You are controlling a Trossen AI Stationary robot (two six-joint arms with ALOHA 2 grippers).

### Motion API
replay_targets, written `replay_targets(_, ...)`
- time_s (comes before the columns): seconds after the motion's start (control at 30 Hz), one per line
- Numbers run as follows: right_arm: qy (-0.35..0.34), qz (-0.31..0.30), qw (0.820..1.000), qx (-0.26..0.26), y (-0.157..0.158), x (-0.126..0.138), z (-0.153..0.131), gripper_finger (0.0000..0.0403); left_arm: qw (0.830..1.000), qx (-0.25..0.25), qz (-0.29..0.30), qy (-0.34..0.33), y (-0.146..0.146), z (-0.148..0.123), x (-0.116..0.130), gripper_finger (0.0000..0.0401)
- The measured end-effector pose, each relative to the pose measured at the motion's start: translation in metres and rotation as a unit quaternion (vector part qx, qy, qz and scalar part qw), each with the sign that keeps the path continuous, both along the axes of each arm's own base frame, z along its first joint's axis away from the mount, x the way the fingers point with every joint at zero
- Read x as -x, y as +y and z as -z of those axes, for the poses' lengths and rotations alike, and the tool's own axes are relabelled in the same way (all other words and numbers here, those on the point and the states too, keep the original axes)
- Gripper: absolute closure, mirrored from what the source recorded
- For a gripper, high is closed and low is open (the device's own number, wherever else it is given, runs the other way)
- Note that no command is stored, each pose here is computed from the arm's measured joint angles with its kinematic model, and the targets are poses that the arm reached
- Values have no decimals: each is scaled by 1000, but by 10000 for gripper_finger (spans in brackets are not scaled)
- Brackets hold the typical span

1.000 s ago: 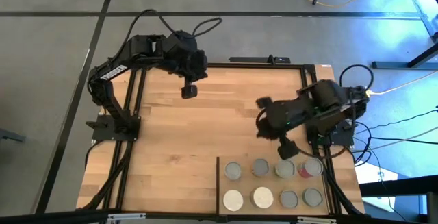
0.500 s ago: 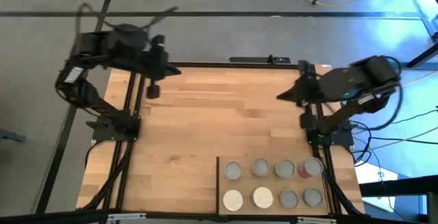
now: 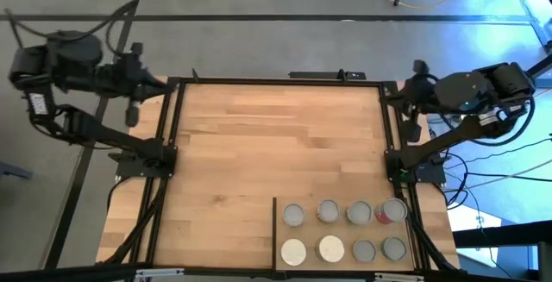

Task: Pick and place cans onto a shelf
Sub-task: Return to Home Position

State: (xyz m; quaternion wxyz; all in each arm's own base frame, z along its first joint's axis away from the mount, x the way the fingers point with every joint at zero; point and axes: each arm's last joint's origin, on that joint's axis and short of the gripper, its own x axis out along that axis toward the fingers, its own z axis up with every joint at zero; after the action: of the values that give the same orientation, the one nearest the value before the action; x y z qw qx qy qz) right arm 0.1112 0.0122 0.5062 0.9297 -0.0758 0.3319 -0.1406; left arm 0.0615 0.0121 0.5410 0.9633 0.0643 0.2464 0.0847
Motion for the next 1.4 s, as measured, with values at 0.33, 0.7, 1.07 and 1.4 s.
replay_targets(0.33,-38,67,996,-43,-10,33,46,403,991,10,-10,-132,-16,38,90,401)
replay_targets(0.7,-92,62,991,-78,-10,35,93,403,973,-10,-6,-232,-23,120,127,401)
replay_targets(1.07,-135,67,981,-124,-10,38,137,403,949,1,-5,-315,-23,183,131,401)
replay_targets(1.4,-194,60,968,-144,-13,54,173,403,955,5,10,-297,-22,191,116,401)
